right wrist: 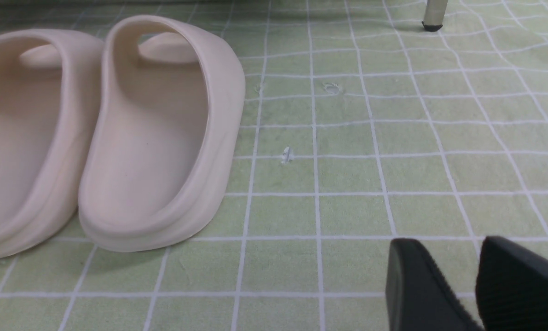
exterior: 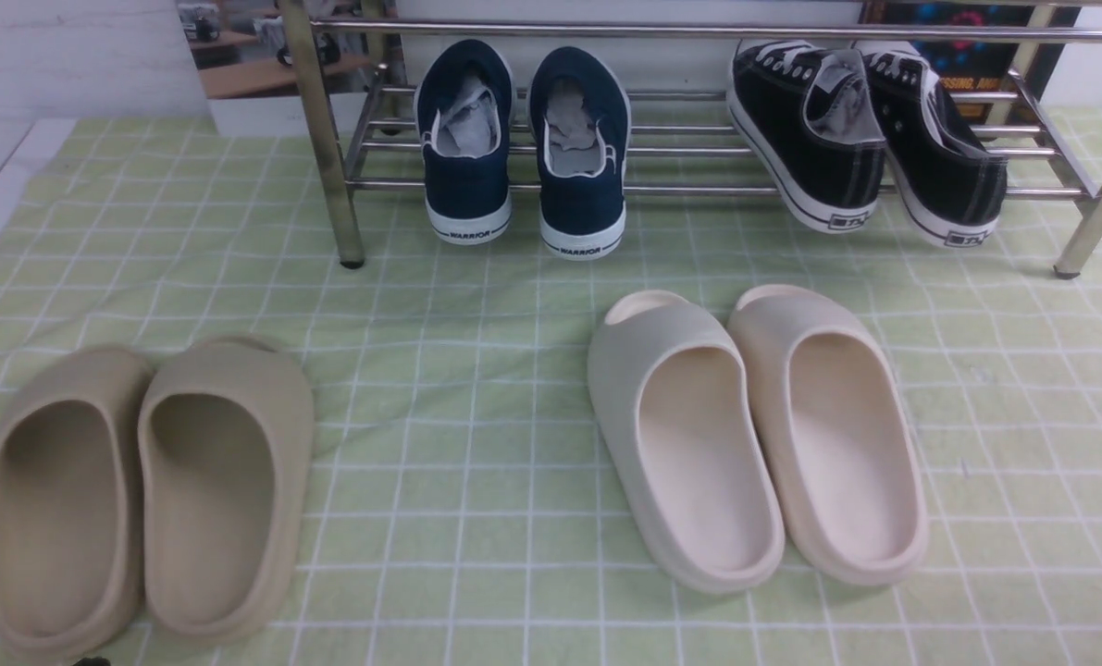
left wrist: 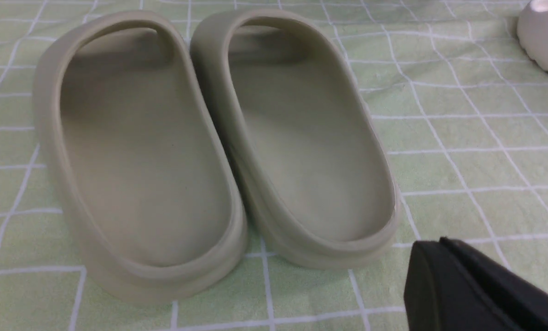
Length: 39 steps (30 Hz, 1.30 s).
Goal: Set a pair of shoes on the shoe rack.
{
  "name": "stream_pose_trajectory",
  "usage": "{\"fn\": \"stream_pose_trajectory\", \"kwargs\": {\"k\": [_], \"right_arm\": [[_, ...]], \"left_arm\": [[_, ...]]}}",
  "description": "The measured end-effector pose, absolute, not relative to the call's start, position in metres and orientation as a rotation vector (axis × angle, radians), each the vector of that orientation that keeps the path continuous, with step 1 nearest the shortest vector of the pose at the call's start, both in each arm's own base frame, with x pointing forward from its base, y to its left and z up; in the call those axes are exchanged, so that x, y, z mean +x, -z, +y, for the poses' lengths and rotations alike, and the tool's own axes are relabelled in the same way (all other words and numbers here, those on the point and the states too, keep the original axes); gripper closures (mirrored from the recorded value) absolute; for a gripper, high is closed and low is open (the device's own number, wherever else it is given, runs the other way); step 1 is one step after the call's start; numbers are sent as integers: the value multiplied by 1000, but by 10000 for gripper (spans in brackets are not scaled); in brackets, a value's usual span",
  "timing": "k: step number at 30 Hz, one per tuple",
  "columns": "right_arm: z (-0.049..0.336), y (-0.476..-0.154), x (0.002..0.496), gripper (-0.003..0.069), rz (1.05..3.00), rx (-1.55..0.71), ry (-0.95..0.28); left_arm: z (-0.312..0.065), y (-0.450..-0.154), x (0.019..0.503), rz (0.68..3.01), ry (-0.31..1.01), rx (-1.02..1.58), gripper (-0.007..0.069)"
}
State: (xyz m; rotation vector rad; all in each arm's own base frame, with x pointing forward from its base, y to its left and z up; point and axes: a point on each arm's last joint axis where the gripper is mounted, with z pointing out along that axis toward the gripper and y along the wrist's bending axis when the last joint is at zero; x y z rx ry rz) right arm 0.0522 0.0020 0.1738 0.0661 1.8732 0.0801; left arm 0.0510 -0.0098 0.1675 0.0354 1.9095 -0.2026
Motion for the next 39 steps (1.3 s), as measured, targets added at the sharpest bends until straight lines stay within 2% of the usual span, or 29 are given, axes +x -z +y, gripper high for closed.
{"fn": "stream_pose_trajectory", "kwargs": {"k": [12,22,39], "right_arm": [[2,-174,52,419,1873,66,-80],[2,-174,52,419,1873,66,-80],[2,-174,52,419,1873,66,-80]], "left_arm": [[-7,-167,51,1910,188,-36,638],[-7,-169,52,1889,140,33,638],[-8,-169,52,1889,145,31,638]]}}
